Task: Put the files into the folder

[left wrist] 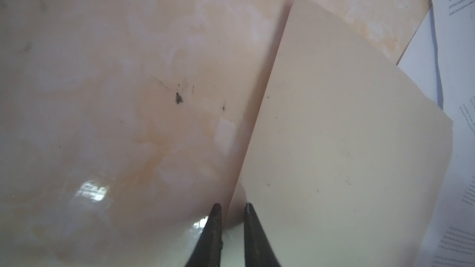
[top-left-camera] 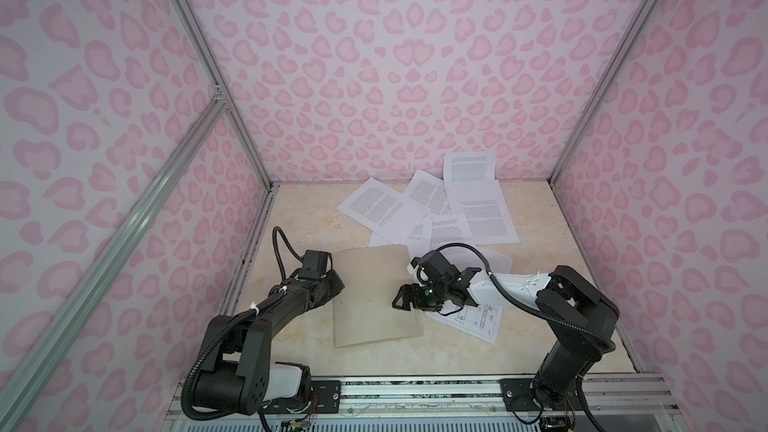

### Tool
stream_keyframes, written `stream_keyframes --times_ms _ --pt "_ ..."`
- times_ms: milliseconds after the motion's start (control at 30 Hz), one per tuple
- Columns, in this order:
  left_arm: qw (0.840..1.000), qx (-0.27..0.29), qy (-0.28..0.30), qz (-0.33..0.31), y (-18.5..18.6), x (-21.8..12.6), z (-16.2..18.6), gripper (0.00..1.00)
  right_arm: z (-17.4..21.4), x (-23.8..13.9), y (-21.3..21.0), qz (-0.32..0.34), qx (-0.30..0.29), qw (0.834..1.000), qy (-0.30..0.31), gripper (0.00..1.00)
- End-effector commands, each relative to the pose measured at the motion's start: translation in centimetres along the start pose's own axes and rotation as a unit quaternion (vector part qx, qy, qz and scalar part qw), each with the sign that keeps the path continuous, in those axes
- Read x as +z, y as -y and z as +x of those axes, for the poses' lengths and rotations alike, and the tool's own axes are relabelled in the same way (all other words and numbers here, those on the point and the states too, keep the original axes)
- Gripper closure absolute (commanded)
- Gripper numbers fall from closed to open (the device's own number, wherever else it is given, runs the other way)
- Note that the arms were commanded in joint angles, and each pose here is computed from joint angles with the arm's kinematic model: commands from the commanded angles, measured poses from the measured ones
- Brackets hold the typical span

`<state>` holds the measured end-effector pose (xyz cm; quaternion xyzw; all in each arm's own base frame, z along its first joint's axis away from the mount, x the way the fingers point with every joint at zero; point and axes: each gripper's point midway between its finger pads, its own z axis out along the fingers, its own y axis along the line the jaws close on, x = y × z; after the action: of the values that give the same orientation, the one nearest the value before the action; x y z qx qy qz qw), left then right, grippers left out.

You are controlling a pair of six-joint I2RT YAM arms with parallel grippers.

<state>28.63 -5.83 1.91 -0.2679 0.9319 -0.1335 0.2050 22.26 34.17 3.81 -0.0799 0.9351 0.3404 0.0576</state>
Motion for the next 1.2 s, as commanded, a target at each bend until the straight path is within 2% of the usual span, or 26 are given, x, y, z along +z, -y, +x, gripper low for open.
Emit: stream_keyframes --times_ms 0,133,267,333,533,600,667,733,767,800,1000,1167 --pt "0.998 -0.004 -0.049 -0.035 -1.9 0.0 2.5 0.81 1.0 1.1 1.6 0.015 0.032 0.999 -0.019 0.13" --pt "0.998 -0.005 -0.050 -0.033 -1.8 0.1 2.5 0.82 0.8 1.7 1.0 -0.028 0.060 0.998 -0.023 0.12" --pt "0.998 -0.006 -0.049 -0.034 -1.9 0.0 2.5 0.81 -1.1 1.0 -0.4 -0.108 0.088 0.990 0.001 0.10" --pt "0.998 -0.006 -0.050 -0.034 -1.8 0.1 2.5 0.81 -2.1 0.5 -1.5 -0.140 0.076 0.987 0.009 0.10" --pt "0.998 -0.001 -0.056 -0.032 -1.6 0.1 2.6 0.79 -4.7 -0.4 -4.4 -0.169 0.011 0.985 0.023 0.08" --pt "0.998 -0.002 -0.061 -0.023 -1.2 0.1 2.6 0.72 -6.0 -0.9 -5.2 -0.185 0.005 0.982 0.037 0.08" --pt "0.998 0.001 -0.067 -0.003 -0.2 -0.2 2.4 0.56 -7.1 -1.8 -5.6 -0.187 -0.002 0.981 0.053 0.10" --pt "0.998 0.007 -0.063 0.020 1.3 -1.0 1.6 0.44 -7.8 -2.8 -6.4 -0.189 -0.014 0.980 0.065 0.10" --pt "0.998 0.011 -0.057 0.030 2.0 -1.6 1.1 0.34 -8.0 -3.2 -6.7 -0.187 -0.020 0.980 0.067 0.10" --pt "0.998 0.018 -0.047 0.038 2.9 -2.5 0.2 0.00 -8.1 -3.4 -7.1 -0.188 -0.024 0.980 0.067 0.10" --pt "0.997 0.063 0.035 0.027 6.1 -10.2 -6.4 0.02 -8.4 -4.7 -10.5 -0.211 -0.049 0.974 0.069 0.12" --pt "0.991 0.077 0.106 0.039 7.3 -18.9 -10.8 0.02 -8.0 -5.0 -15.9 -0.216 -0.104 0.969 0.062 0.16"
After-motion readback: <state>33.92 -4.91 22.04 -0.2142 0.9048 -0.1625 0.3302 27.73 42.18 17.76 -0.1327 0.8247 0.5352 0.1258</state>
